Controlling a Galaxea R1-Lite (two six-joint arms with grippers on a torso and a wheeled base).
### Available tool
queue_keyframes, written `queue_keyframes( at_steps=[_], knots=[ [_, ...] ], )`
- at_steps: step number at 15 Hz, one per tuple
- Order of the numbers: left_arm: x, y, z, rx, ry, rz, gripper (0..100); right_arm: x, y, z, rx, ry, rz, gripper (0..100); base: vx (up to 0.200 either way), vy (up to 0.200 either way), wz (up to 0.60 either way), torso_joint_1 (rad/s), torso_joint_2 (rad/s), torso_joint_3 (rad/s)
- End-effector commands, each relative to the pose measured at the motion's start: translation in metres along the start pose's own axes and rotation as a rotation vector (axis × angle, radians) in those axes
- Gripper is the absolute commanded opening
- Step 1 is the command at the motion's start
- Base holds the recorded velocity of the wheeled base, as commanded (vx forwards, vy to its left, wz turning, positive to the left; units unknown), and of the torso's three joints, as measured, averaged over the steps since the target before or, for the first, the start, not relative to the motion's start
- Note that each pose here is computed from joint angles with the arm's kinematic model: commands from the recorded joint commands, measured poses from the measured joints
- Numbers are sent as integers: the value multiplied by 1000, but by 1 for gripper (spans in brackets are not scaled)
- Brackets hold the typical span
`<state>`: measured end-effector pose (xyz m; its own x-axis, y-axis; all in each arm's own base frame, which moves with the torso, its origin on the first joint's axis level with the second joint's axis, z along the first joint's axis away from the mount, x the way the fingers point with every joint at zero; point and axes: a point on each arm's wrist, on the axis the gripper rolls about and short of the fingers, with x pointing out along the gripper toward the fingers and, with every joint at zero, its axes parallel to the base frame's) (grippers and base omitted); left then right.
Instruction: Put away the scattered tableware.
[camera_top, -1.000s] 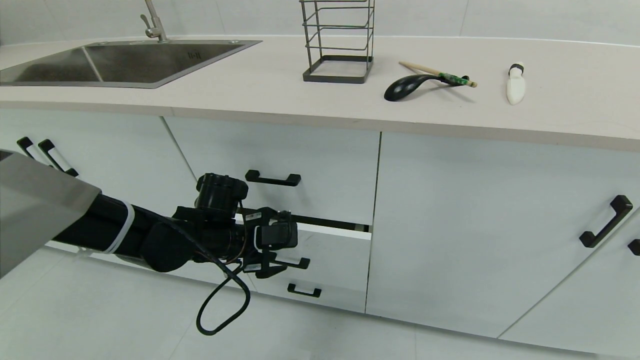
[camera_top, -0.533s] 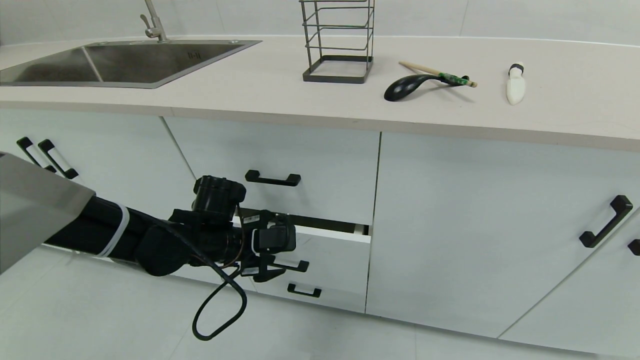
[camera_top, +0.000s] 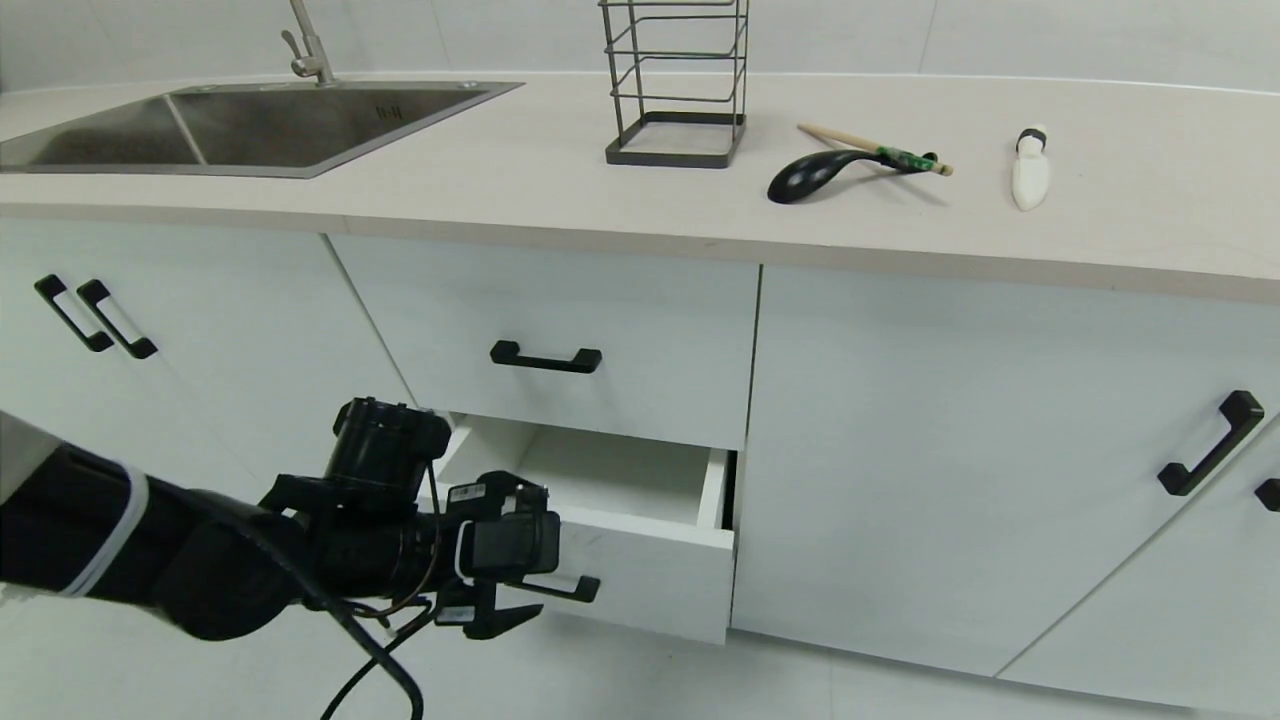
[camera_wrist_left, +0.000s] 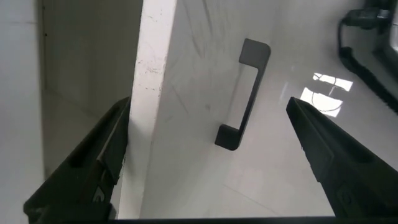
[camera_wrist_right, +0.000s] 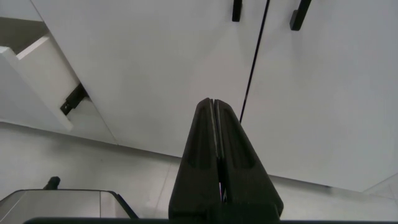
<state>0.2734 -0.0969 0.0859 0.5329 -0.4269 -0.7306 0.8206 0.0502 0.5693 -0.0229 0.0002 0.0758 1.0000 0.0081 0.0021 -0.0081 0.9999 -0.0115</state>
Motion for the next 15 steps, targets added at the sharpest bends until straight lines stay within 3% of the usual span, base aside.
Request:
queue_keyframes(
  at_steps=[1,4,15],
  knots=[
    [-23,-24,4,12,-9,-22,100,0,0,0,-1,-1,0,0,0,0,0,0,0,0],
    [-41,-50,6,20,-17,-52,100,0,0,0,-1,-1,0,0,0,0,0,0,0,0],
    [-55,-67,3,18,-18,-59,100,0,0,0,-1,1,1,0,0,0,0,0,0,0]
  ],
)
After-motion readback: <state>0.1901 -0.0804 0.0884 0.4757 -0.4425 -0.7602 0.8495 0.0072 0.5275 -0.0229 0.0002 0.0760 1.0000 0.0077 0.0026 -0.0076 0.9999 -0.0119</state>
